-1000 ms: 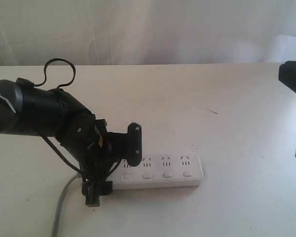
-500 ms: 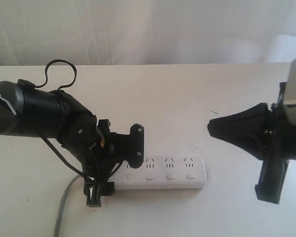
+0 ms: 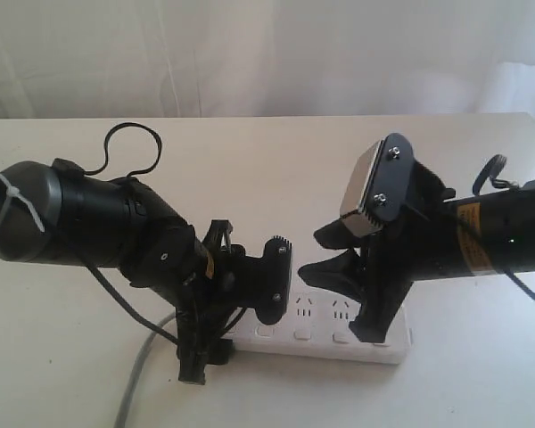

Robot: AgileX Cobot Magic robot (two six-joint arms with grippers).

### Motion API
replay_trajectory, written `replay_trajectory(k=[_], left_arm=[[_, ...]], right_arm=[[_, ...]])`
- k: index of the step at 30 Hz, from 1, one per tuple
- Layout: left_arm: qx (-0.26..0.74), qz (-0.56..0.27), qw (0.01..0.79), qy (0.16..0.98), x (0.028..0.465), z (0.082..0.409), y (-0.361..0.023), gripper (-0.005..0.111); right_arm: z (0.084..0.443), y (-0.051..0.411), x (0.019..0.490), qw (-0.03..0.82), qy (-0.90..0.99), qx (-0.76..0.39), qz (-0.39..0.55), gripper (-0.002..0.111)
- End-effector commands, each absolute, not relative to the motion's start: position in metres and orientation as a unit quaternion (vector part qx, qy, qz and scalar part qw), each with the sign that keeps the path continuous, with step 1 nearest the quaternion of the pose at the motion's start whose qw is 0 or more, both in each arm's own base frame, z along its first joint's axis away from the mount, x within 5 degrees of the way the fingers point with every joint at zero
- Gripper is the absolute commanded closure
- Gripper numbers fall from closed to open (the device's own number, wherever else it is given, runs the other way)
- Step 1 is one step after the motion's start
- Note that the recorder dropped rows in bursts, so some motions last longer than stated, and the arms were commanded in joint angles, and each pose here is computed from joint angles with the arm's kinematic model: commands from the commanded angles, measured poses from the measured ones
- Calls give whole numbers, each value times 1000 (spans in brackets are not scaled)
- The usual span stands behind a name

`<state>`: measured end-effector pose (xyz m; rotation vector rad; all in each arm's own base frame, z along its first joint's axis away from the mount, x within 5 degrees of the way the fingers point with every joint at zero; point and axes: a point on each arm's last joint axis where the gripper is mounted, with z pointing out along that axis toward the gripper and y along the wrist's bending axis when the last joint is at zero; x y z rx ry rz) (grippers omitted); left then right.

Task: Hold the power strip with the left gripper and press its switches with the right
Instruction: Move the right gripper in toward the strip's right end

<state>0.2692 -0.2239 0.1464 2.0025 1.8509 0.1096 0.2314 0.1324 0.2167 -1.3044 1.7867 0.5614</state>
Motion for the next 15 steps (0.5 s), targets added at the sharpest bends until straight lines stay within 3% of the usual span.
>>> replay_trajectory(k=[1, 15], left_arm=[[714, 16, 157, 682, 256, 117, -225, 107], [707, 6, 148, 692, 254, 116, -225, 107]], right_arm=[[208, 136, 238, 405, 723, -519, 211, 108], [156, 147, 242, 299, 791, -482, 231, 108]])
